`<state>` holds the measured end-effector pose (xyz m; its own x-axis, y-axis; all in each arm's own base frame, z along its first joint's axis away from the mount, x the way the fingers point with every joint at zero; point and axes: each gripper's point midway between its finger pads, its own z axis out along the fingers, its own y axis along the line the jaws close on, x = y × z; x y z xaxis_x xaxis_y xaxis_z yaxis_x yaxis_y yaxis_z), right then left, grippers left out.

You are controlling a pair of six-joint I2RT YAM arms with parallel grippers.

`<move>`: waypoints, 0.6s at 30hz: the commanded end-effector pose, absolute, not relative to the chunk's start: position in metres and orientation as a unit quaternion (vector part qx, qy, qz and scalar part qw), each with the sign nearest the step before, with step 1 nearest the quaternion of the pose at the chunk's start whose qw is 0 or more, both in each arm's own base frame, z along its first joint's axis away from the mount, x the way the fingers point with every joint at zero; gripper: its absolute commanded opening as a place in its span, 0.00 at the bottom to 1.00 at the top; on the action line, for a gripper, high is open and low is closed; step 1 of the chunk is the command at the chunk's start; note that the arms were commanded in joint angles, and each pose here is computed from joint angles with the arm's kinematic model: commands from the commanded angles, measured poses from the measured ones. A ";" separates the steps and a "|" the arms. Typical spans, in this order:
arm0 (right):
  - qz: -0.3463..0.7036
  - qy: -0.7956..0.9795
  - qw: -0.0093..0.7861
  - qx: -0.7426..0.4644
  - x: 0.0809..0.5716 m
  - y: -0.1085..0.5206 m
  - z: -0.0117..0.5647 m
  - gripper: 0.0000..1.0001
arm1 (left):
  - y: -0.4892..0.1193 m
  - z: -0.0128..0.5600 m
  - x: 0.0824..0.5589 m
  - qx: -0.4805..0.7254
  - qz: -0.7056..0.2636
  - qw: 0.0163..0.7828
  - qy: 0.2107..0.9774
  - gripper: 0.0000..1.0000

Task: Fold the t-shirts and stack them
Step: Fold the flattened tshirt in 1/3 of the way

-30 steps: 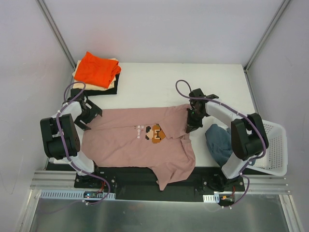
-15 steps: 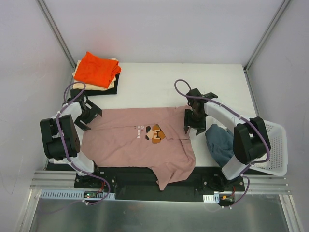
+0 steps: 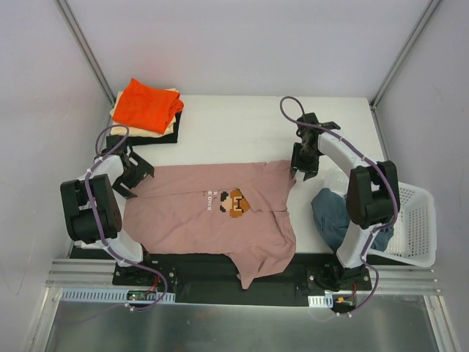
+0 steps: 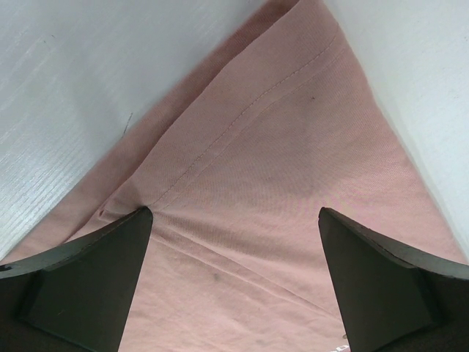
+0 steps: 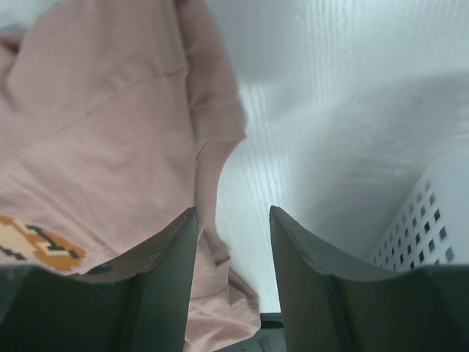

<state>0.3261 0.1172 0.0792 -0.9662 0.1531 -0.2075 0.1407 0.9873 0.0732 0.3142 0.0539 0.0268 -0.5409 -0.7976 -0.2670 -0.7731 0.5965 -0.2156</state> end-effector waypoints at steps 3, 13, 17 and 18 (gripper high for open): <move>-0.005 0.993 0.095 0.075 0.353 0.102 0.065 0.45 | 0.058 0.017 0.300 -0.448 -0.019 0.142 0.882 0.99; 0.012 0.995 0.046 0.085 0.363 0.115 0.025 0.33 | 0.058 0.020 0.304 -0.446 -0.024 0.146 0.883 0.99; 0.014 0.995 0.052 0.085 0.365 0.114 0.024 0.08 | 0.058 0.020 0.304 -0.445 -0.023 0.146 0.883 0.99; 0.015 0.994 0.063 0.083 0.368 0.114 0.030 0.02 | 0.058 0.020 0.305 -0.445 -0.023 0.147 0.883 0.99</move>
